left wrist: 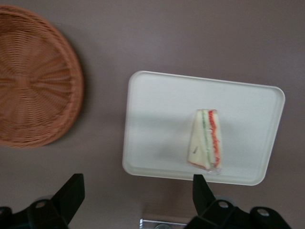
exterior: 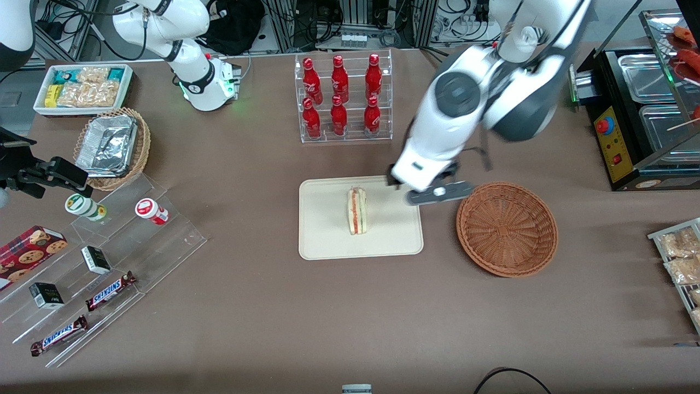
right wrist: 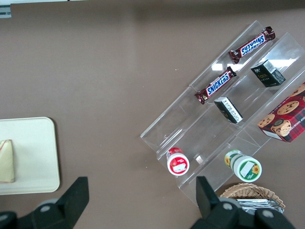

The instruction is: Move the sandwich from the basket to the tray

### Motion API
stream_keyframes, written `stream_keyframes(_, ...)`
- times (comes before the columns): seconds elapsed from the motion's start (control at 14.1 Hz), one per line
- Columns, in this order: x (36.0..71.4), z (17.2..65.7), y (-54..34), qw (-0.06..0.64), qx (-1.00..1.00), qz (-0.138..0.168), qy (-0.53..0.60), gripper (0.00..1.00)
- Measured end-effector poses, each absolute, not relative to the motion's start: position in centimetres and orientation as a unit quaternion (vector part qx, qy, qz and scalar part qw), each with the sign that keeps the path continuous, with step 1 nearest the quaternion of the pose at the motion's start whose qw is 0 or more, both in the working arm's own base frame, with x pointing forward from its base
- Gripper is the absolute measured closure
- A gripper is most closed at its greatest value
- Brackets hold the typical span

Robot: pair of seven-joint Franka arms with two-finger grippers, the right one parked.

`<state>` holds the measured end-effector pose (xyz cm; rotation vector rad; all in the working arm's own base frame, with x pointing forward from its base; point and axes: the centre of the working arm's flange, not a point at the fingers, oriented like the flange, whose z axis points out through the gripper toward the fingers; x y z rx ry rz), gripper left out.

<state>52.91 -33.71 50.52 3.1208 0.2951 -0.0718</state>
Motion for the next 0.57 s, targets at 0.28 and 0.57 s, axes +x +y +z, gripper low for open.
stream_keyframes(0.28, 53.1, 57.3, -22.3, -0.033, 0.995, -0.036, 0.088, 0.00)
stream_keyframes(0.57, 52.1, 61.1, -13.8, -0.047, 0.995, -0.055, 0.065, 0.00)
